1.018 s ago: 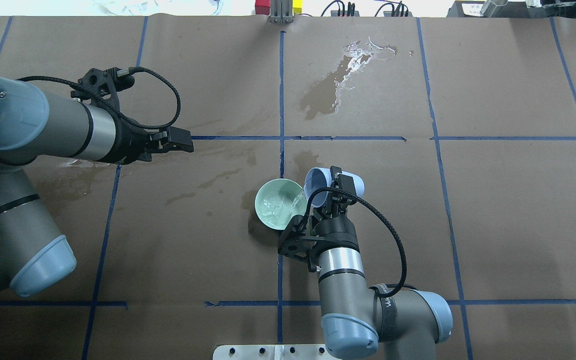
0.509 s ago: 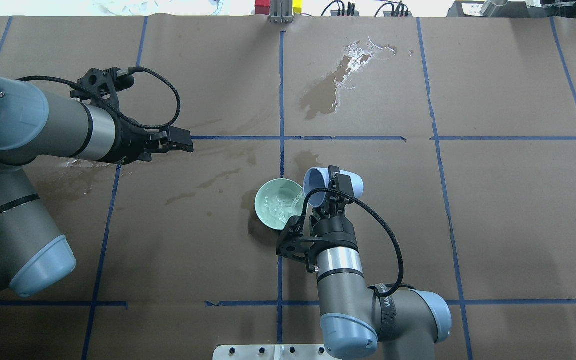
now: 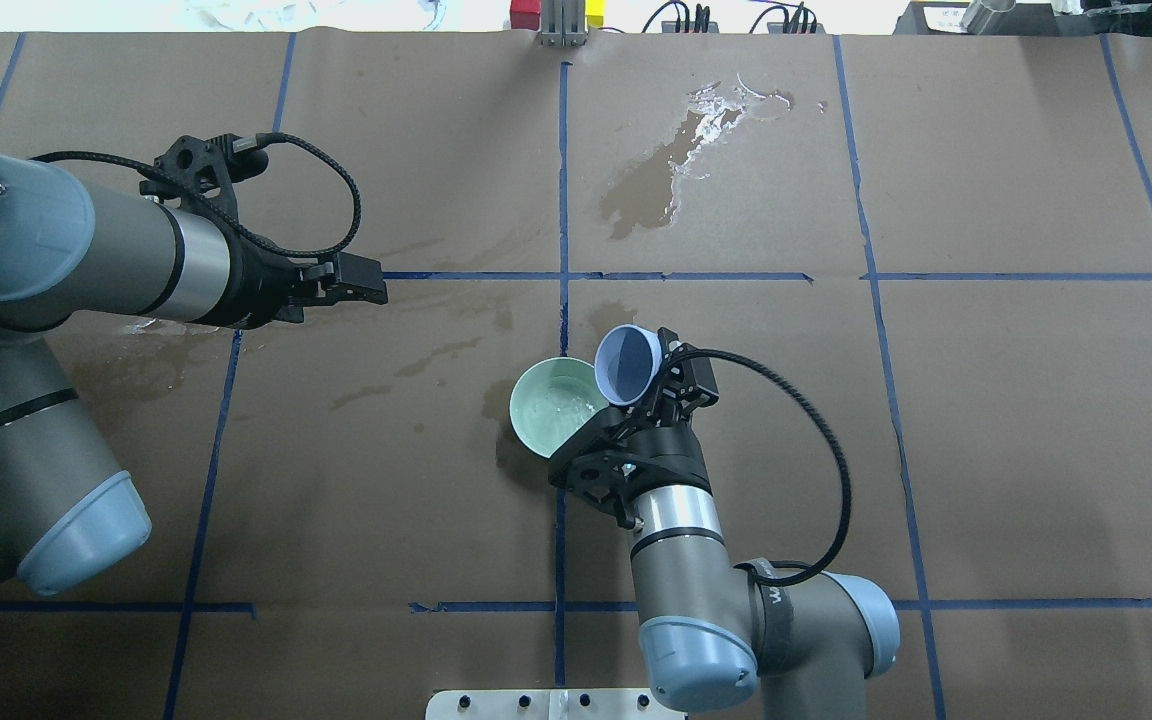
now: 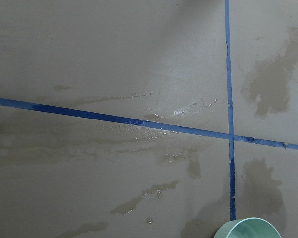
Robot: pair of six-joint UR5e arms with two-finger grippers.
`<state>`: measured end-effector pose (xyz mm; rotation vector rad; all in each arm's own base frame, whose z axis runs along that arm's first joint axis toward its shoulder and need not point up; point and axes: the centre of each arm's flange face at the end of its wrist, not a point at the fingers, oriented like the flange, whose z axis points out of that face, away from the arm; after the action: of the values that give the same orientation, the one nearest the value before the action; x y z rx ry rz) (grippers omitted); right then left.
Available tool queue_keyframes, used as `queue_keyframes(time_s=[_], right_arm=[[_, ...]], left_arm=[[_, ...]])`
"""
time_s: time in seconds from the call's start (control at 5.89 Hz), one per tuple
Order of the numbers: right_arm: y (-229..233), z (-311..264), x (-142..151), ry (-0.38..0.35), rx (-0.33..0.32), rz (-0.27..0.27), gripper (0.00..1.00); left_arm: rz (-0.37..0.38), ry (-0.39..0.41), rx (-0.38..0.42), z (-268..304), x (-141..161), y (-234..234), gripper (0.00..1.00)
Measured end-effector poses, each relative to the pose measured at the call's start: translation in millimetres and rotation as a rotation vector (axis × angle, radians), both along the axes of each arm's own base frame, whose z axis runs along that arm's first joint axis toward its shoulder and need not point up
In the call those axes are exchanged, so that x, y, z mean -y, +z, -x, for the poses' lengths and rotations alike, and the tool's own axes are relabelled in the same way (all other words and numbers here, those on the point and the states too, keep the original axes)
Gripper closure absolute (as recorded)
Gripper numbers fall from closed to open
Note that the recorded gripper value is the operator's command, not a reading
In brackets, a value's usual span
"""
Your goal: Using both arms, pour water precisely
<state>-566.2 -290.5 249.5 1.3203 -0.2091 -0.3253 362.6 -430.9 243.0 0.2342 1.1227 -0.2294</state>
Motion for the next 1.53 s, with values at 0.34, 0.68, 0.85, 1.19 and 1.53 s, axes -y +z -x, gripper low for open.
queue_keyframes(time_s=[0.34,0.68,0.85,1.19,1.53], right_arm=[[4.8,-14.1,4.1,0.021,0.352,0.090,1.00],[37.9,-39.4,1.4,0.052,0.701,0.180,1.00],[70.5,-63.7,-0.5,0.062,0.851,0.211,1.00],[147.2,-123.2,-2.4,0.087,0.928,0.235,0.98],[214.3,-207.2,5.3,0.172,0.892,0.238,0.97]], left_arm=[[-0.007,0.000,-0.009,2.5,-2.1,-4.8,0.00],[-0.012,-0.001,-0.015,4.4,-3.6,-8.0,0.00],[-0.014,-0.002,-0.017,5.3,-4.3,-9.4,0.00],[-0.015,-0.002,-0.019,5.9,-4.7,-10.3,0.00],[-0.015,-0.004,-0.021,7.1,-5.5,-11.3,0.00]])
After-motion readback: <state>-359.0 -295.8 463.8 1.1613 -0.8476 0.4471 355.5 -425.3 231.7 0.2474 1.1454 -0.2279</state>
